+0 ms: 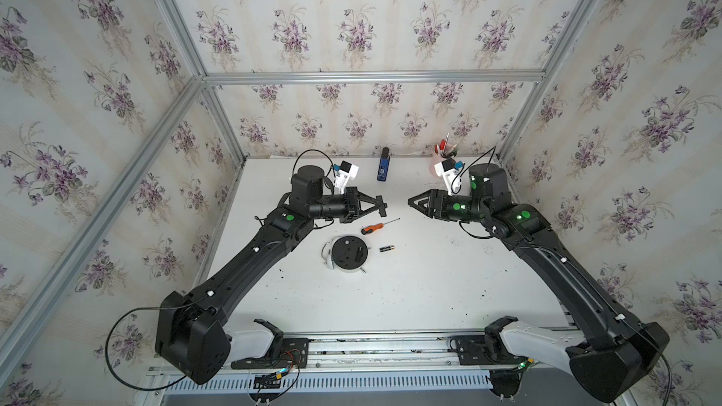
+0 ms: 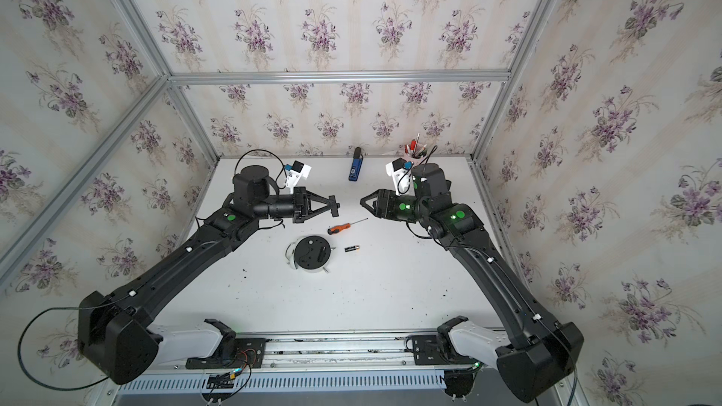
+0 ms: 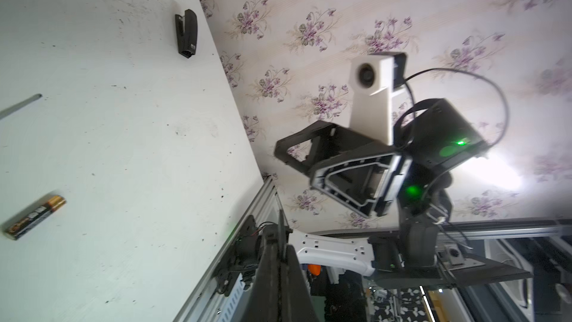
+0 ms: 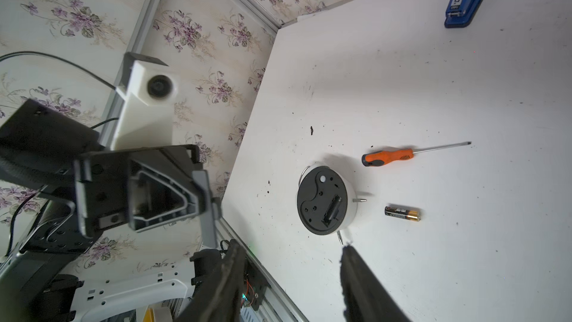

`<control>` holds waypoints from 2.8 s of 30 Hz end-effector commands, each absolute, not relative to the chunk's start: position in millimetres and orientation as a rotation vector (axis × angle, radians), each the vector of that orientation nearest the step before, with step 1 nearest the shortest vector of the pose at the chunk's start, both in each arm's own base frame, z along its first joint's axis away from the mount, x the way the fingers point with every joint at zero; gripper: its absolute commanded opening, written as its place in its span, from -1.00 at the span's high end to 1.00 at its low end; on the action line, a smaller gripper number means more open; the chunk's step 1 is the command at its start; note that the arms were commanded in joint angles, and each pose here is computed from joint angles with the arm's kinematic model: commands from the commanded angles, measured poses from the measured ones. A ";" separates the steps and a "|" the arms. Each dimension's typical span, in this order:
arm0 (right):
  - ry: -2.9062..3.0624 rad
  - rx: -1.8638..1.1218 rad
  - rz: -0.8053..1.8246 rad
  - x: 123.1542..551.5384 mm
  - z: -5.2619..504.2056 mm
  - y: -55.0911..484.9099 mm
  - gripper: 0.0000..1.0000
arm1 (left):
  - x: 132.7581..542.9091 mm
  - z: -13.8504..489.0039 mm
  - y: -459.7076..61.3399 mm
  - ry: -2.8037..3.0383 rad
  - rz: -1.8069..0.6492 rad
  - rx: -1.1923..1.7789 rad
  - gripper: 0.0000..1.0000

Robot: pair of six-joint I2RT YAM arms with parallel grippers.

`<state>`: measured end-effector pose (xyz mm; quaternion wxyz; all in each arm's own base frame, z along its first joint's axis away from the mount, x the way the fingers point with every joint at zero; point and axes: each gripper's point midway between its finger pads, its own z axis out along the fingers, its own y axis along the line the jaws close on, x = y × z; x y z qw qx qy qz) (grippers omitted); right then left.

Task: Remove the battery from the alarm
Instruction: Pick up the cover from the center of the board, then adjust the alarm at the center of the board.

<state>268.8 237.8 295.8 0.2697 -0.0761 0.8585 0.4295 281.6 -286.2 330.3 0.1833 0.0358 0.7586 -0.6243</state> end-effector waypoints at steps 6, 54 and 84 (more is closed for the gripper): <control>2.312 -0.310 1.189 263.8 299.1 270.5 -0.04 | 275.5 331.0 -285.1 2.171 -1.800 0.033 1.00; 2.307 -0.425 1.530 246.8 310.4 324.2 1.00 | 269.2 319.7 -283.7 2.201 -1.762 0.132 0.48; 2.457 0.077 1.375 229.6 203.9 307.5 1.00 | 319.4 112.0 -112.4 2.631 -0.707 -0.387 0.62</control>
